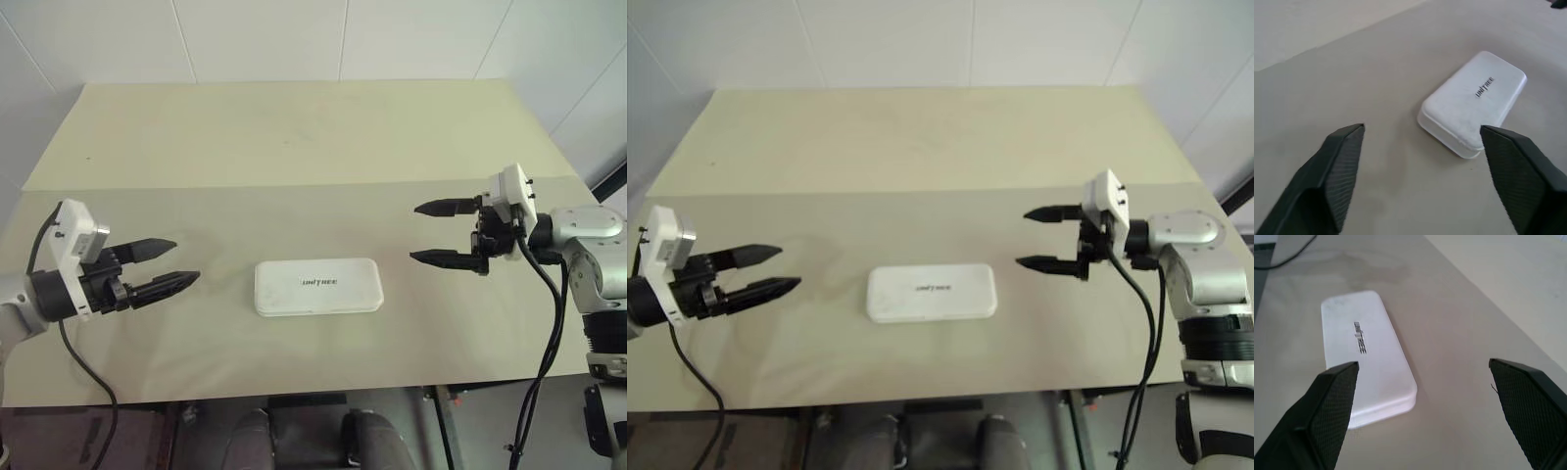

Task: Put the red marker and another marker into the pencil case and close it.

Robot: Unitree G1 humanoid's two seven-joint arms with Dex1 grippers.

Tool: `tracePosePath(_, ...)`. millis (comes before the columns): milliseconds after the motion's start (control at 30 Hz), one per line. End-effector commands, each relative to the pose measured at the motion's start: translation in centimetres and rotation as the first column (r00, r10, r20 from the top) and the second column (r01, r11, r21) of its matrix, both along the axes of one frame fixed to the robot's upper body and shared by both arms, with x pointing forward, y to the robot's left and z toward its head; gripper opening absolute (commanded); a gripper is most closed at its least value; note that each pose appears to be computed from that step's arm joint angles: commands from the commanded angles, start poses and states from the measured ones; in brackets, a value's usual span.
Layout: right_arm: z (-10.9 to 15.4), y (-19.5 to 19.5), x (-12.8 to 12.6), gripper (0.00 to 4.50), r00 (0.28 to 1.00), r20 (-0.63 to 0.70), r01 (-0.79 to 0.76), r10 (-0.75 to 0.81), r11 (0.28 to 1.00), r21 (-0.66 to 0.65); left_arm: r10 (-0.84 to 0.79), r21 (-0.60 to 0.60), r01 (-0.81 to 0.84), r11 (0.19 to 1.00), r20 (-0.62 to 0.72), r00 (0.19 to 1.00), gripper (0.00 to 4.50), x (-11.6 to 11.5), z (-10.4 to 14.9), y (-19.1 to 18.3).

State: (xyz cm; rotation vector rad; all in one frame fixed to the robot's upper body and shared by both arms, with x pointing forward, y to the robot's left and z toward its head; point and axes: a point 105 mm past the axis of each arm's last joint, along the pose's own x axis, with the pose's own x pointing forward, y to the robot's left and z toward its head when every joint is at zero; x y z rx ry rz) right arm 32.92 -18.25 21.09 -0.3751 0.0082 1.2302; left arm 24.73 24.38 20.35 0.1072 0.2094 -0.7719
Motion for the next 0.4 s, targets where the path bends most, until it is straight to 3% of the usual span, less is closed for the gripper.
tracePosePath(33,0.4,-0.2,0.6,4.50,0.999,0.028,0.022,-0.023,0.999,0.023,0.073,-0.024,-0.071,0.997,0.054,0.996,4.47,-0.5,0.4,1.0)
tracePosePath(300,0.5,-1.3,2.2,4.50,0.987,0.054,0.148,-0.152,0.987,0.066,0.346,-0.078,-0.338,0.938,0.137,0.928,4.47,-0.4,-0.4,5.1)
tracePosePath(400,0.9,-2.9,3.9,4.50,0.958,0.069,0.272,-0.280,0.957,0.105,0.479,-0.115,-0.465,0.878,0.207,0.853,4.47,0.3,0.1,7.5)
